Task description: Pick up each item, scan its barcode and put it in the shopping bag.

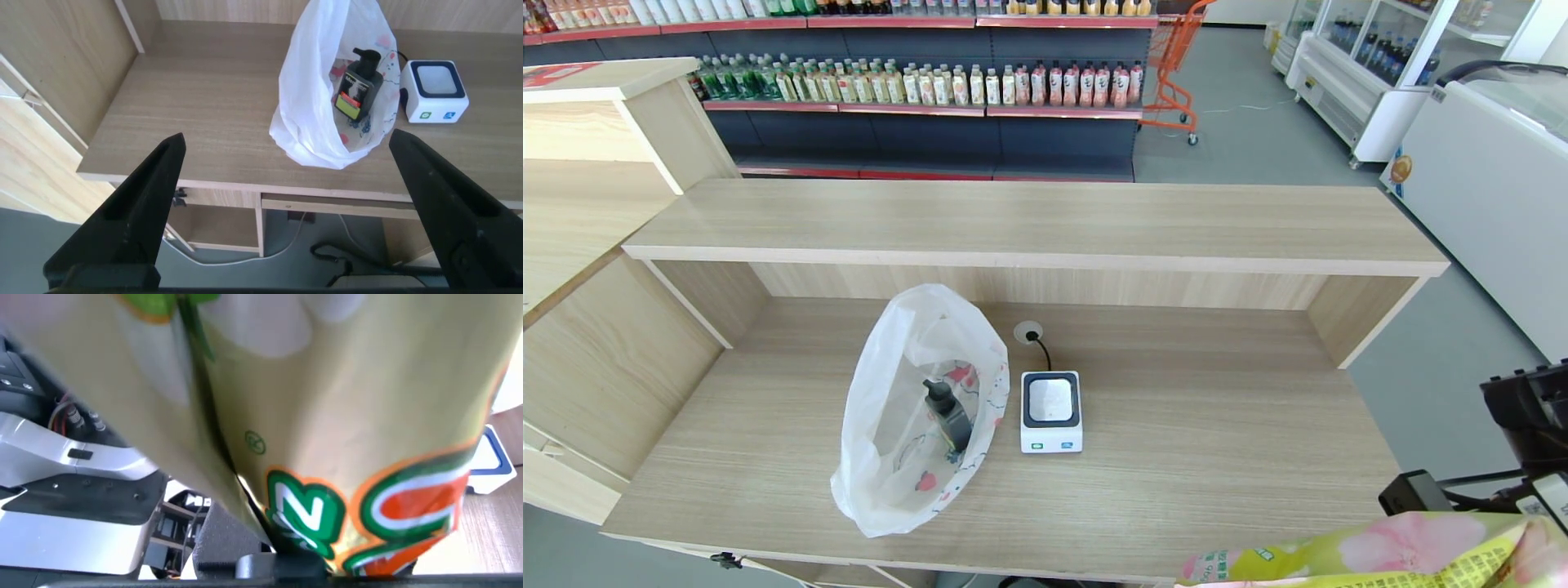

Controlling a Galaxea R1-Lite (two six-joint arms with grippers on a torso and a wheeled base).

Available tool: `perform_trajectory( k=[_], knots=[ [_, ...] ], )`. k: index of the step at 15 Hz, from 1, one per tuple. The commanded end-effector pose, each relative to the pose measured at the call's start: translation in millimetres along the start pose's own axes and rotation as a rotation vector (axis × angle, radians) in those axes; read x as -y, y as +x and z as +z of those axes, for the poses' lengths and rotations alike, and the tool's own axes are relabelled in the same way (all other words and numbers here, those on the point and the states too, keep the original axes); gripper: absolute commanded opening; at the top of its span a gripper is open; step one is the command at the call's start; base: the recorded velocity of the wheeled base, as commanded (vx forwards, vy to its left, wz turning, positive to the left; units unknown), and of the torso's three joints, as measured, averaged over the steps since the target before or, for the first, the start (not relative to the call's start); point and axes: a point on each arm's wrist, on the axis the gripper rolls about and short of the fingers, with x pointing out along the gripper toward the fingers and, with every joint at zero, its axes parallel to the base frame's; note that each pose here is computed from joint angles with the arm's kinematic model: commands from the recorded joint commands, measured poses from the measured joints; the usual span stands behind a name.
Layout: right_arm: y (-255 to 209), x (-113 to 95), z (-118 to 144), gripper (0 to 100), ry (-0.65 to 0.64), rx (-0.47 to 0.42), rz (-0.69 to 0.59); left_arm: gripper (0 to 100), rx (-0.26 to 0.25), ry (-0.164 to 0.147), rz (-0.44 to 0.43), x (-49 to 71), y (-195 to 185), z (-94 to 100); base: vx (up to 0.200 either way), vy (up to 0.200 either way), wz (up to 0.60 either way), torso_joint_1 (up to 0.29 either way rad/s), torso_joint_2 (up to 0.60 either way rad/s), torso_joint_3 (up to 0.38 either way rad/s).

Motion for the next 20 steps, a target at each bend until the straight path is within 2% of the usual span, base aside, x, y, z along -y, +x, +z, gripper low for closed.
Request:
perform_trajectory(
  k=[1, 9, 11, 12, 13, 15, 17, 20],
  knots=[
    [0, 2, 0, 0, -0.001, 0.0, -0.001, 100, 0.0, 0.0, 0.0, 0.0, 0, 0.0, 0.0, 0.0, 0.0, 0.0, 0.0, 0.0],
    [-5, 3, 2, 0, 0.018, -0.004, -0.029, 100, 0.0, 0.0, 0.0, 0.0, 0, 0.0, 0.0, 0.0, 0.0, 0.0, 0.0, 0.0],
    [-12, 12, 10, 0, 0.026, -0.009, -0.078, 100, 0.0, 0.0, 0.0, 0.0, 0, 0.0, 0.0, 0.0, 0.0, 0.0, 0.0, 0.0],
    [-19, 13, 17, 0, 0.078, -0.019, -0.122, 100, -0.001, 0.0, 0.0, 0.0, 0, 0.0, 0.0, 0.0, 0.0, 0.0, 0.0, 0.0],
    [-29, 8, 26, 0, 0.205, -0.052, -0.205, 100, -0.001, 0.0, 0.0, 0.0, 0, 0.0, 0.0, 0.0, 0.0, 0.0, 0.0, 0.0],
    [-38, 2, 40, 0, 0.56, -0.105, -0.405, 100, 0.0, 0.0, 0.0, 0.0, 0, 0.0, 0.0, 0.0, 0.0, 0.0, 0.0, 0.0],
    [-45, 10, 50, 0, 0.963, -0.09, -0.689, 100, 0.0, 0.0, 0.0, 0.0, 0, 0.0, 0.0, 0.0, 0.0, 0.0, 0.0, 0.0],
    [-23, 15, 47, 0, 1.452, -0.027, -1.032, 100, 0.0, 0.0, 0.0, 0.0, 0, 0.0, 0.0, 0.0, 0.0, 0.0, 0.0, 0.0]
  ],
)
